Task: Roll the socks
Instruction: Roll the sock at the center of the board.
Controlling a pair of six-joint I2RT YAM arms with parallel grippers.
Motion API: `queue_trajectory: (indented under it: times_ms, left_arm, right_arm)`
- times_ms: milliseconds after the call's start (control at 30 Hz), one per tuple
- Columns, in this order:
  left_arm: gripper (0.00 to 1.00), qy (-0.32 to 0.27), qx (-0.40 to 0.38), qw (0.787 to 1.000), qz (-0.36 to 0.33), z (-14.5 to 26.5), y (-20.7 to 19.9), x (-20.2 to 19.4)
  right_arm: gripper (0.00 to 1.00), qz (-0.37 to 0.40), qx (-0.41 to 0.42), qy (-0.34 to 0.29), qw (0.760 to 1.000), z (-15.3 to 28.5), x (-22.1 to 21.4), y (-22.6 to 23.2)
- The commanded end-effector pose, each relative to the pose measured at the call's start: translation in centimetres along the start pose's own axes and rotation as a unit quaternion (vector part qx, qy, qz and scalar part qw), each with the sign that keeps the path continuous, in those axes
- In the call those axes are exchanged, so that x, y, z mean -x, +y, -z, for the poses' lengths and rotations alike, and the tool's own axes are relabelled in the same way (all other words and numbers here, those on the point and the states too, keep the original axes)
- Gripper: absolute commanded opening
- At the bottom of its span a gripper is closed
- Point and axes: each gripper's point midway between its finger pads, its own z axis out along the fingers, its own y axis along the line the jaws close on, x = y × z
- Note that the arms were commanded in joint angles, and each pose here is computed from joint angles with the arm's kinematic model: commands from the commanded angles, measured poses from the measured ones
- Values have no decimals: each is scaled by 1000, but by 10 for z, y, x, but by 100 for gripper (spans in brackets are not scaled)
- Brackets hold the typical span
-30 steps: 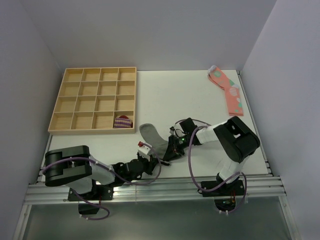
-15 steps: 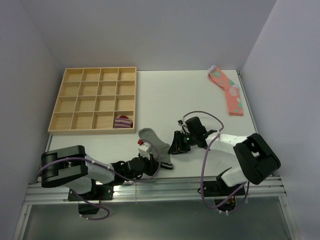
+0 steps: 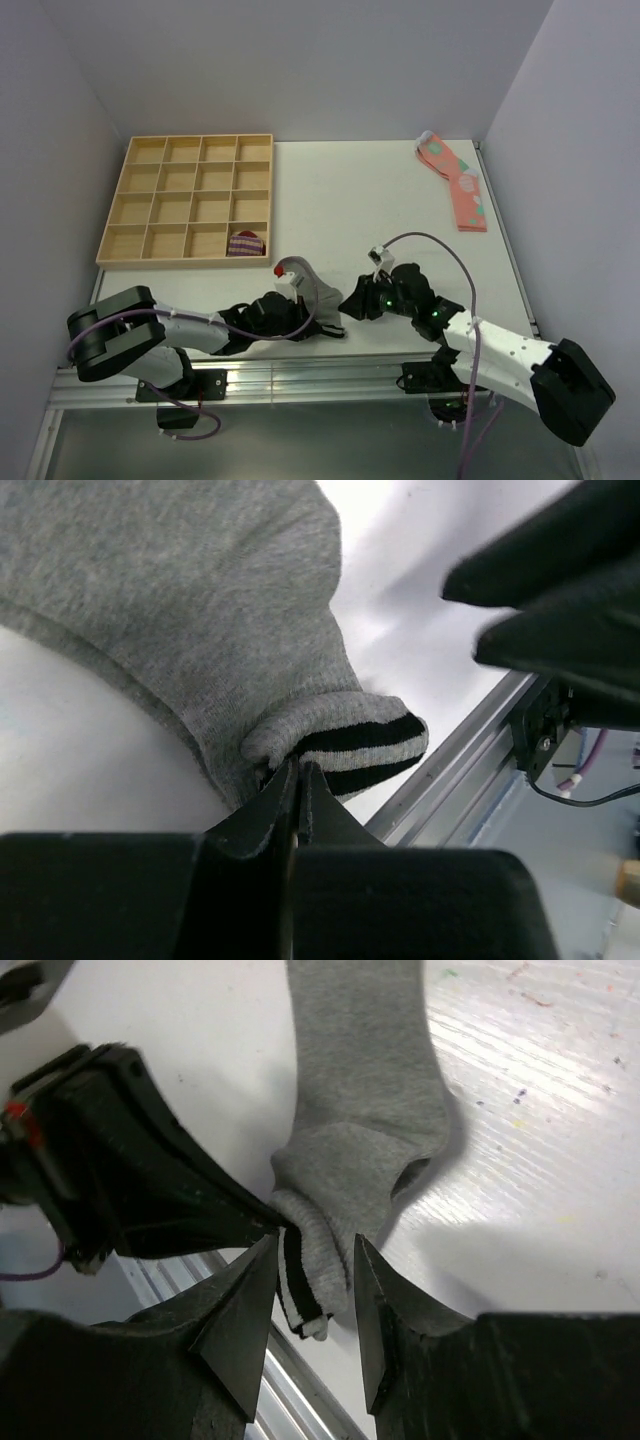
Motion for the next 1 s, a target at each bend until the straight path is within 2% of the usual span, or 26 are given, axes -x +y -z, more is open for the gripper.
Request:
queue_trajectory:
  times_ms: [0,67,200,367,500,667,967]
  left_arm:
    - [0,108,107,988,18,20,60,-46]
    - [0,118,100,987,31,22,59,-48]
    - [0,135,100,984,60,26,66,-49]
    - [0,159,109,978,75,35,72,-52]
    - [0,174,105,974,97,41,77,-53]
    - [0,192,112,967,122,45,82,-56]
    - [0,208,97,962,147,47,81,-50]
  right_arm:
    - [44,48,25,-72,996,1,17,18]
    - [45,62,1,-90,994,3,24,19]
    - [45,85,10,-92,992,-4,20,37]
    - [44,114,25,-79,990,-18,-9,55]
    - [45,132,35,-92,986,-20,-15,66]
    - [46,168,10,-86,982,-28,-18,66]
    - [48,199,29,-95,975,-29,-29,73]
